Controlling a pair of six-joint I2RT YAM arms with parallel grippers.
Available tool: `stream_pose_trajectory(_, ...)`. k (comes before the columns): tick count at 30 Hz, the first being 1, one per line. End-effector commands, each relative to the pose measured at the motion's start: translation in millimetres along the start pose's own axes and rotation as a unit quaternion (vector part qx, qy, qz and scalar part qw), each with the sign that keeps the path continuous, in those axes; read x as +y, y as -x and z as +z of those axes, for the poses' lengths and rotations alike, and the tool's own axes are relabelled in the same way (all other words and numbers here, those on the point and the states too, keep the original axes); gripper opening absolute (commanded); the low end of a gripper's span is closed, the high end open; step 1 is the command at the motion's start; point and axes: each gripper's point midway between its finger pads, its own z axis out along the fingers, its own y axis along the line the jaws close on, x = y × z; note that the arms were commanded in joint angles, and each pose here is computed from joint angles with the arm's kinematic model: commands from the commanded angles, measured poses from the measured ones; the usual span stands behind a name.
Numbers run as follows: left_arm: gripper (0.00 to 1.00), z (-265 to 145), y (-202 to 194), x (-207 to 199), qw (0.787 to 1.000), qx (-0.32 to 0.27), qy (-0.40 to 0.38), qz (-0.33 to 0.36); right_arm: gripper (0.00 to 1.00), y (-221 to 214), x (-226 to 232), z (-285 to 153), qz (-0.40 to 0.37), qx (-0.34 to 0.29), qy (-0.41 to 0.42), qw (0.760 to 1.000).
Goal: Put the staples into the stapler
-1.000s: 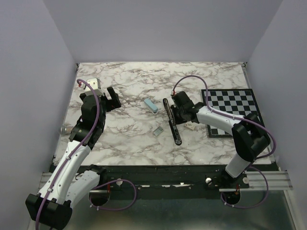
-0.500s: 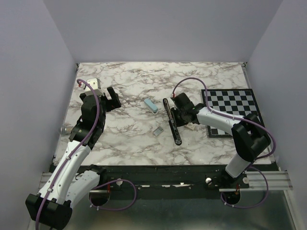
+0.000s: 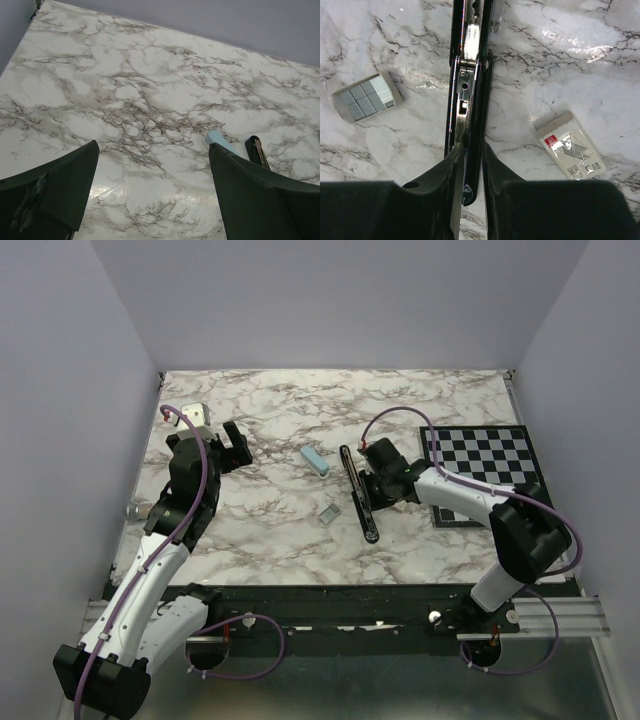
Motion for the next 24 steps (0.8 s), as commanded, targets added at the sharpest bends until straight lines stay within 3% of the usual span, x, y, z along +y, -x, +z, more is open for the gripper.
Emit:
stream_pose_trajectory(1, 0.99, 0, 2, -2, 1.000, -0.006, -0.007, -0.006, 0.28, -31, 3, -9, -0.014, 0.047, 0.016, 0.999)
stream_pose_trajectory(18, 0.99, 0, 1, -3, 1.000, -0.004, -0.010, -0.006, 0.28, -52, 12, -26, -0.032, 0.072, 0.034, 0.996)
stream_pose_trajectory(24, 0.99, 0, 1, -3, 1.000, -0.004, -0.011, -0.007, 0.28, -45, 9, -40, -0.021, 0.044, 0.029, 0.998)
